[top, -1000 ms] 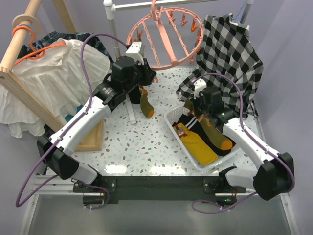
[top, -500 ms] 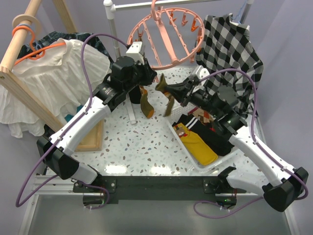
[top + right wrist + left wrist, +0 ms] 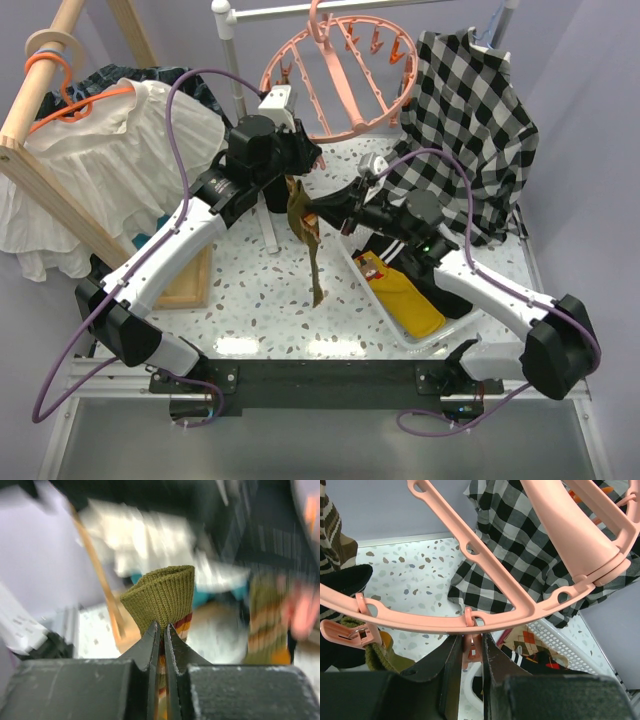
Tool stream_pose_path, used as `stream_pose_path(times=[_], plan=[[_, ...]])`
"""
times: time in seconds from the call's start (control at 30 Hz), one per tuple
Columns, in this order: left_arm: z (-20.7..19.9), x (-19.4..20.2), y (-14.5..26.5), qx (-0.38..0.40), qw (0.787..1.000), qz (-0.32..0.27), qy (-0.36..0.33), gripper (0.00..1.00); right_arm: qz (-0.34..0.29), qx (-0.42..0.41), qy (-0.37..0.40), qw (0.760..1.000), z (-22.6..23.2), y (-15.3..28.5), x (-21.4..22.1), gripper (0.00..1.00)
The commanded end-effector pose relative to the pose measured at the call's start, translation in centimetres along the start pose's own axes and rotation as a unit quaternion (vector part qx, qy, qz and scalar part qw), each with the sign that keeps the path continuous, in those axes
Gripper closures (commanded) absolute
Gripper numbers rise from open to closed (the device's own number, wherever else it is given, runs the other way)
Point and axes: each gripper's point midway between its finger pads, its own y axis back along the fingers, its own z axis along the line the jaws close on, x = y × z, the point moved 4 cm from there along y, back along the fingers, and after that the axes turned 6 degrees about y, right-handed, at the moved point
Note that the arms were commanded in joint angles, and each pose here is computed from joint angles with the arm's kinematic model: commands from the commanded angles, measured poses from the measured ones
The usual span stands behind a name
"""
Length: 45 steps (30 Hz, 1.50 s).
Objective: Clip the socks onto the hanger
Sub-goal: Clamp the sock onto the hanger.
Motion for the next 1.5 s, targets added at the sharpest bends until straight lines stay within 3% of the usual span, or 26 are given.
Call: stream_pose_path(times=[0.0, 0.13, 0.37, 0.97, 1.47], plan=[[-1.3, -2.1, 0.5, 0.025, 0.999, -0.032, 0.005, 0.92, 0.028, 0.067, -0.003, 0.997, -2.3, 0.5, 4.8, 1.0], [-1.3, -2.0, 0.6, 0.028, 0.999, -0.032, 0.003, 0.92, 0.046, 0.12, -0.013, 0.992, -4.2, 1.1, 7.6, 1.0], [-1.3, -1.6, 0.7, 0.035, 0.999, -0.03, -0.002, 0.92, 0.019, 0.155, -0.021, 0.988, -6.7, 1.9, 6.6, 1.0], [-1.1, -1.3, 0.8, 0.037, 0.999, -0.025, -0.008, 0.92, -0.035, 0.149, -0.031, 0.988, -8.4, 2.0, 3.3, 1.0], [-1.5, -1.2, 0.9, 0.049, 0.999, -0.021, -0.005, 0.93, -0.047, 0.143, -0.041, 0.988, -8.9, 1.3, 3.0, 1.0]])
